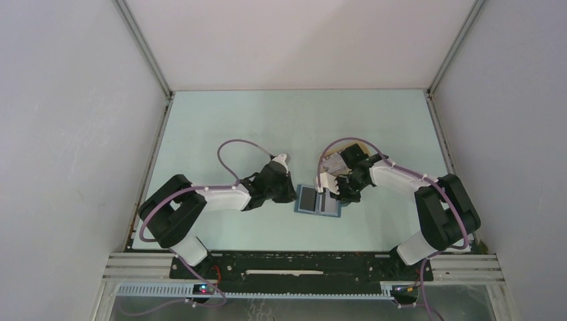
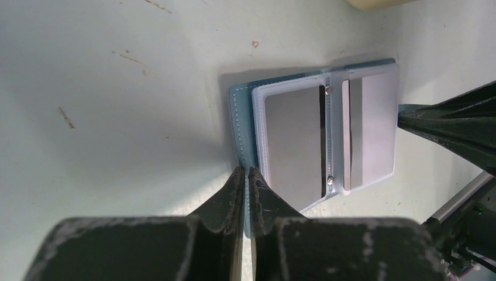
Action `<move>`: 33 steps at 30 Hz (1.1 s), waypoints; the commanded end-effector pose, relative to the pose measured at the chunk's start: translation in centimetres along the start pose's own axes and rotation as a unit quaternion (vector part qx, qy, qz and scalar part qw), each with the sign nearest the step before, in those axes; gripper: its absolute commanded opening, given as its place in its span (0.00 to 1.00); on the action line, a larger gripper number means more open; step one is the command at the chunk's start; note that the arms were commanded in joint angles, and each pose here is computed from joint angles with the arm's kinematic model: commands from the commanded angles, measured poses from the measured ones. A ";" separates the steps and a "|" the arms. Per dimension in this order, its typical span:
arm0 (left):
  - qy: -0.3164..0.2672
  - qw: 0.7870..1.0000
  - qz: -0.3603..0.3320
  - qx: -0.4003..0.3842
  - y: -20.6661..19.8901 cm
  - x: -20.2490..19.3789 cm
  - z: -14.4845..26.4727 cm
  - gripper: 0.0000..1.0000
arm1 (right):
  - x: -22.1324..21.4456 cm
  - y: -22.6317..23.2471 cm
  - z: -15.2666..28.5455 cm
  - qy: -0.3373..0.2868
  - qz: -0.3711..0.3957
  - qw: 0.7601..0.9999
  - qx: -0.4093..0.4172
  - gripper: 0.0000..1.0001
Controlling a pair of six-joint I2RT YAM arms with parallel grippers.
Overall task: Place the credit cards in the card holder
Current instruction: Close the card holder at the center of the board.
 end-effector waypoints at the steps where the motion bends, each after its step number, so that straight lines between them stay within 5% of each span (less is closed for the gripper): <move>1: -0.008 0.999 -0.025 -0.032 -2.4 1.2 0.2 0.10 | 0.9 -0.6 0.5 -0.004 0.006 1.000 -0.005 0.07; 21: 0.010 0.998 -0.049 -0.048 -3.9 0.0 1.2 0.14 | 0.5 -0.5 0.6 0.002 0.003 1.000 -0.003 0.07; 33: 0.019 0.992 -0.033 -0.118 -6.3 -0.1 1.0 0.24 | 0.4 -0.4 0.7 0.002 0.002 1.000 -0.002 0.07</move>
Point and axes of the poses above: each gripper's point midway between its finger pads, its own z axis back along the fingers, its own y axis along the line the jaws close on, x = y × z, the point moved 2 cm from there along z, back along the fingers, and after that the axes turned 4 degrees about -z, right-handed, at the moved point
